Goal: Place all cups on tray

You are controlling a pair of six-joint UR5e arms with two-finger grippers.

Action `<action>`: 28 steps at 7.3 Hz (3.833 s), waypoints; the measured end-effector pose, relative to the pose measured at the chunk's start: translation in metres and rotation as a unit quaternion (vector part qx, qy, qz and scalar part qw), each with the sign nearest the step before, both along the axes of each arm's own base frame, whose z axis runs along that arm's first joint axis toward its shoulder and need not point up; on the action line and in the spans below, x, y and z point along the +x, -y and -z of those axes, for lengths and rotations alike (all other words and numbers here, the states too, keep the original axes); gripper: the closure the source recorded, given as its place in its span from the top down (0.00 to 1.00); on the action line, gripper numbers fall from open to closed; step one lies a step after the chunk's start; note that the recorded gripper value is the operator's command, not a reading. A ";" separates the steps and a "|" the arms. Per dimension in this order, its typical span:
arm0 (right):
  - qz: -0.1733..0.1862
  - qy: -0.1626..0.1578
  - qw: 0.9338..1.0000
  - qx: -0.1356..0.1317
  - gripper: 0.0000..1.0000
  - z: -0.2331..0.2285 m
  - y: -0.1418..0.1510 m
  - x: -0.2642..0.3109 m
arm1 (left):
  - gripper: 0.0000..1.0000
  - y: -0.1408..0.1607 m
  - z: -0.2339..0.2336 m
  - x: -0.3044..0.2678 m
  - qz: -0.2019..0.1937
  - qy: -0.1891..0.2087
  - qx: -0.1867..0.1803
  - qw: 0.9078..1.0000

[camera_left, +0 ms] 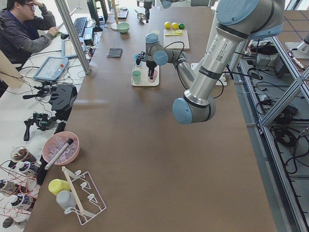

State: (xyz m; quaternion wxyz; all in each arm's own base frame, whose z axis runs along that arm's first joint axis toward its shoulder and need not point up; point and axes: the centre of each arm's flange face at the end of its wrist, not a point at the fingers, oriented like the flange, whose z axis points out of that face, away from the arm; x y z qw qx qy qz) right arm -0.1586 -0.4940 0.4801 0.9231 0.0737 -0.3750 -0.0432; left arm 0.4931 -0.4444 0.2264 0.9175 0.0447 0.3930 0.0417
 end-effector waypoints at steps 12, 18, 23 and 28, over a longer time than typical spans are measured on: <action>-0.027 -0.012 0.996 -0.082 0.01 -0.041 -0.063 -0.074 | 0.98 0.035 0.056 -0.100 0.028 -0.043 0.085 0.995; -0.072 0.030 0.992 -0.100 0.00 0.018 -0.045 -0.104 | 0.99 0.040 0.050 -0.113 0.027 -0.039 0.093 0.994; -0.129 0.082 0.975 -0.164 0.00 0.190 -0.038 -0.225 | 0.99 0.093 -0.070 -0.247 -0.060 0.002 0.133 0.989; -0.119 0.052 0.980 -0.153 1.00 0.223 -0.058 -0.332 | 0.99 0.097 -0.095 -0.267 -0.064 0.014 0.132 0.989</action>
